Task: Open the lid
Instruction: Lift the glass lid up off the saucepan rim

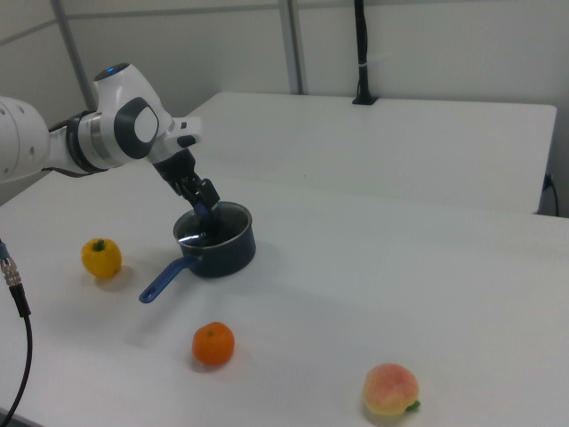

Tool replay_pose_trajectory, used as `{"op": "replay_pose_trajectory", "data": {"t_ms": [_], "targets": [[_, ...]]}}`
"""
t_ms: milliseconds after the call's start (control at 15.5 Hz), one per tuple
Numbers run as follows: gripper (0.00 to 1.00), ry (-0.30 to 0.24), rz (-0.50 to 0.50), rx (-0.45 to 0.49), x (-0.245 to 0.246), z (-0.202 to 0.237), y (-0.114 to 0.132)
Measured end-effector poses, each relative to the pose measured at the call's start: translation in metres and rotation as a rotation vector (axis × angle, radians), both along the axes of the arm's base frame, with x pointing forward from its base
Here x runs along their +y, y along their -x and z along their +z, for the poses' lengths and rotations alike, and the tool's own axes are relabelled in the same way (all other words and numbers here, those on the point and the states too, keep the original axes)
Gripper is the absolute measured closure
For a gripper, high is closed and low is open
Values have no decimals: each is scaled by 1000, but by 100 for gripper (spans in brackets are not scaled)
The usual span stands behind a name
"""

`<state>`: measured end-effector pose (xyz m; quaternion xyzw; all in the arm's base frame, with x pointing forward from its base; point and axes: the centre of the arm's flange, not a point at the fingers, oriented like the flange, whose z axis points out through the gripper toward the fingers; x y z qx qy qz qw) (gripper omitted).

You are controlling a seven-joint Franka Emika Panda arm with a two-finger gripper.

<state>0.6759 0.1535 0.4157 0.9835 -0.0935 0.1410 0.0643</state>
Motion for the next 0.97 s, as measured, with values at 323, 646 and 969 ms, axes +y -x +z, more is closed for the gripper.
{"op": "replay_pose_trajectory", "data": {"t_ms": [323, 646, 969], "targets": [[34, -8, 1, -15, 1, 10, 0], [34, -27, -5, -66, -5, 46, 3], [34, -33, -29, -98, -19, 78, 9]]}}
